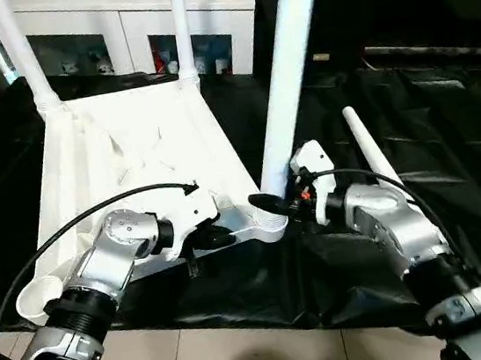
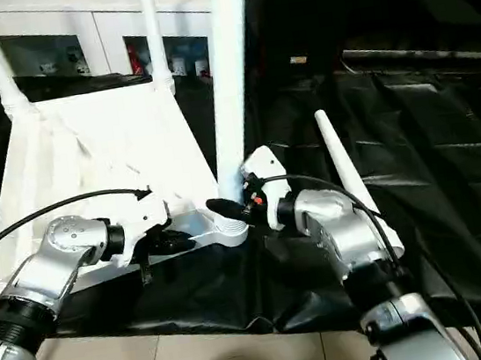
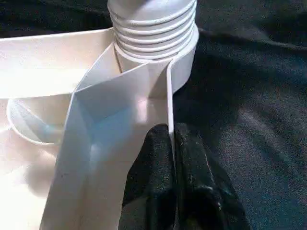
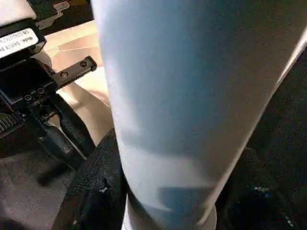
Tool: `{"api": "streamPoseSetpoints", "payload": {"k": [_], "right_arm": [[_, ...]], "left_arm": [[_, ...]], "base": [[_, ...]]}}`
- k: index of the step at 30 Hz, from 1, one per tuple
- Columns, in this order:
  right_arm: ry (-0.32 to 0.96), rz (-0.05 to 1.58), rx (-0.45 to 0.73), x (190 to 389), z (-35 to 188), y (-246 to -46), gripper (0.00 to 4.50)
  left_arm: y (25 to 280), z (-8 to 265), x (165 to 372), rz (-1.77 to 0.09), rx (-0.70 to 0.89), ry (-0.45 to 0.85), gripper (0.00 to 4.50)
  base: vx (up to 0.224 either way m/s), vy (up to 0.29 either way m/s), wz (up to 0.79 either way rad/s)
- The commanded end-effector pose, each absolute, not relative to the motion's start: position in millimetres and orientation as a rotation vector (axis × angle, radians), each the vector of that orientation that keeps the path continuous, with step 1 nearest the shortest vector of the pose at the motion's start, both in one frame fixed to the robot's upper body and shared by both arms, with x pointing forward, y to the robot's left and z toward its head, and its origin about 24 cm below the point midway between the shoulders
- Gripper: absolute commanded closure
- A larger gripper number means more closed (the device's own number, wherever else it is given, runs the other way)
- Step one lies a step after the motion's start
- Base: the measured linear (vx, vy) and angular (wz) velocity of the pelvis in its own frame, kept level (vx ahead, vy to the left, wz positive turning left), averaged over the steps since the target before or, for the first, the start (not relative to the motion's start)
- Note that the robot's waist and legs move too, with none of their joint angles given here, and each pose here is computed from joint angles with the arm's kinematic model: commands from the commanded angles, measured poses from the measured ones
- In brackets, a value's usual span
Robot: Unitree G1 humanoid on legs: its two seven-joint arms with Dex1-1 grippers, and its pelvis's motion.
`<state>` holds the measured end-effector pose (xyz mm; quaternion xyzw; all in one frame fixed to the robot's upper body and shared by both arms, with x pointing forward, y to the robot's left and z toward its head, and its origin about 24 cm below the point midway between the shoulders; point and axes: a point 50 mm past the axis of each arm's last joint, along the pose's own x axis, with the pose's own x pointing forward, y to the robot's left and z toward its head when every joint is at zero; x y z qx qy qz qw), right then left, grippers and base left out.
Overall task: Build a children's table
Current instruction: Insert table leg to table base
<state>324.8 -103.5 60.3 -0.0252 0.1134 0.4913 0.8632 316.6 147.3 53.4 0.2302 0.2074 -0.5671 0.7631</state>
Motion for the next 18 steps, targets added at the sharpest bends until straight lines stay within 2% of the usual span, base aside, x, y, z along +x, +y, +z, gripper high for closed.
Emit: {"api": "streamPoseSetpoints", "payload": {"k": [1,8,12,18], "right_arm": [[0.459,1.095,-0.071,301.6,15.7,-103.9,2.6],[0.457,1.23,-0.026,283.1,14.1,-109.2,2.6],[0.465,1.272,-0.033,275.6,11.9,-112.6,2.6],[0.47,1.126,-0.077,284.3,3.3,-118.7,2.6]], "left_arm": [[136.8,63.9,313.7,-1.31,0.515,0.38,4.5],[131.4,64.5,295.4,-1.496,0.496,0.385,4.5],[129.5,67.4,294.2,-1.512,0.489,0.378,4.5],[128.0,67.8,305.9,-1.402,0.497,0.353,4.5]], "base": [[0.0,0.0,0.0],[0.0,0.0,0.0],[0.0,0.0,0.0],[0.0,0.0,0.0]]}}
